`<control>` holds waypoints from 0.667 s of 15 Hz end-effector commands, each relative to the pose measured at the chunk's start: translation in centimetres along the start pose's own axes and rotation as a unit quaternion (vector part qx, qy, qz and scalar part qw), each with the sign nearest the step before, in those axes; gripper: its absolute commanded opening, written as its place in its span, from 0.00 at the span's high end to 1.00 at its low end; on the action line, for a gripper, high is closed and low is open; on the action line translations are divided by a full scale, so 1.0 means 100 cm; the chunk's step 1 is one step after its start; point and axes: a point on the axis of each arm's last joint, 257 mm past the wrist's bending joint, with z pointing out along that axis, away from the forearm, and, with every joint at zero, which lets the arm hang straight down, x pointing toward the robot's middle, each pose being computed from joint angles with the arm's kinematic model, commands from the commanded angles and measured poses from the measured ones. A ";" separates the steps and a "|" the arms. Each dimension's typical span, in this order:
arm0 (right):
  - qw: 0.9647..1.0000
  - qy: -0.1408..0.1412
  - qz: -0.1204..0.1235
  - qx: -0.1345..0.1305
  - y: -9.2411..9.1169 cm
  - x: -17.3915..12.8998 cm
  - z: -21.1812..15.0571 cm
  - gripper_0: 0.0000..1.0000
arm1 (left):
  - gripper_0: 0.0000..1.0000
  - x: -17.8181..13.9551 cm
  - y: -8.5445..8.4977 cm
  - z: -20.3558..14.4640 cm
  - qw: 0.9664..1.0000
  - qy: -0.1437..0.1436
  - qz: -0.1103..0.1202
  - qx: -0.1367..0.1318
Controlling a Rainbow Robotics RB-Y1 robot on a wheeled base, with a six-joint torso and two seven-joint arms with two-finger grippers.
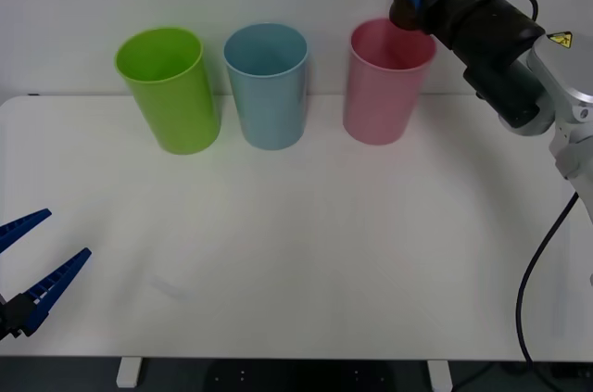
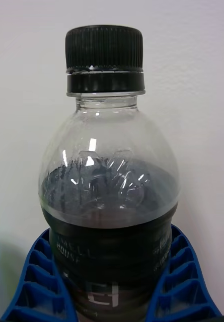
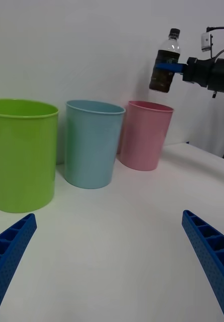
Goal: Grasp the object on the table and drop it into the matching bin: aluminum can to the light blue bin, PET bottle to the pink bin.
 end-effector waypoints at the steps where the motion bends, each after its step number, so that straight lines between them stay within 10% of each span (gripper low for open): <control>1: 1.000 0.001 -0.002 -0.002 0.002 0.001 0.000 0.98 | 0.00 0.000 0.000 0.000 1.000 0.000 0.000 0.000; 3: 1.000 0.002 -0.001 -0.003 0.003 0.003 0.000 0.88 | 0.00 0.000 0.000 0.000 1.000 0.000 0.000 0.000; 6: 1.000 0.003 -0.010 -0.010 0.006 0.002 0.000 0.00 | 0.00 0.000 0.000 0.000 1.000 0.000 0.000 0.000; 10: 1.000 0.003 -0.013 -0.015 0.010 0.002 0.000 0.00 | 0.00 0.000 0.000 0.000 1.000 0.000 0.000 0.000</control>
